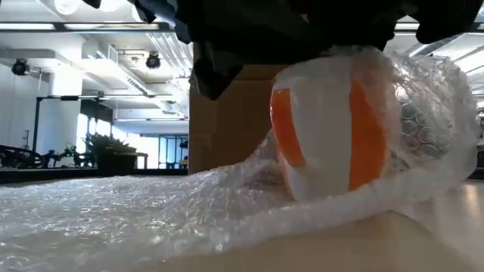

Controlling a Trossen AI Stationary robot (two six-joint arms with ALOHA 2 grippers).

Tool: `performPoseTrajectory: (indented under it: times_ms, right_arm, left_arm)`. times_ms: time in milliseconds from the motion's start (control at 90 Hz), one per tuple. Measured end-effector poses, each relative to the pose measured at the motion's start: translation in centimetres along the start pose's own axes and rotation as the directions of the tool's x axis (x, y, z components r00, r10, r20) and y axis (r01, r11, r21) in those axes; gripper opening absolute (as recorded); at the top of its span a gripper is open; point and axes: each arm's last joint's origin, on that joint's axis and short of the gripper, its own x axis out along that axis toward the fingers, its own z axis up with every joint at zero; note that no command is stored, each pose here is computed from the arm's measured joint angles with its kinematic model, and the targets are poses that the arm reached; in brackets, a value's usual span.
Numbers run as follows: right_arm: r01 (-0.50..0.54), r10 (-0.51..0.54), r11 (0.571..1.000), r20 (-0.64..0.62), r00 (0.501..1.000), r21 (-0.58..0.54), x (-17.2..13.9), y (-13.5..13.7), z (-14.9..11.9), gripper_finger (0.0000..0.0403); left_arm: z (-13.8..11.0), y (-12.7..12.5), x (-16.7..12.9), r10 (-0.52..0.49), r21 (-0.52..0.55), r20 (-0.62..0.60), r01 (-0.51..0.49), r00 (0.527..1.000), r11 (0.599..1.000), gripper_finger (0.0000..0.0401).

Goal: Wrap mug
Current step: Wrap the orange mug with bubble wrap

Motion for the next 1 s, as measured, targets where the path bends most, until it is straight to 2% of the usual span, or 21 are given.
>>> performPoseTrajectory:
  times_ms: [211,422,622,678,1000]
  right_arm:
    - [-0.040,0.041,0.999,0.052,0.998,-0.003,-2.3,-0.3,0.4,0.0002]
    - [-0.094,0.094,0.996,0.149,0.984,-0.012,-6.6,-1.0,0.8,0.0002]
    - [-0.091,0.090,0.996,0.194,0.977,-0.003,-7.9,-1.4,0.9,0.0002]
    - [-0.089,0.088,0.996,0.185,0.979,-0.002,-7.6,-1.3,0.8,0.0002]
    - [-0.045,0.046,0.998,0.037,0.998,-0.037,-1.0,-0.5,0.7,0.0002]
  left_arm:
    - [0.0,0.0,0.0,-0.001,0.001,0.001,0.001,1.000,1.000,0.0036]
    - [-0.1,0.0,0.0,-0.004,0.004,-0.005,0.005,1.000,1.000,0.0036]
    - [-0.1,0.0,0.0,-0.002,0.004,-0.002,0.002,1.000,1.000,0.0036]
    - [-0.1,0.0,0.0,-0.002,0.004,-0.001,0.002,1.000,1.000,0.0036]
    - [0.1,0.0,0.0,-0.001,0.001,0.009,0.001,1.000,1.000,0.0036]
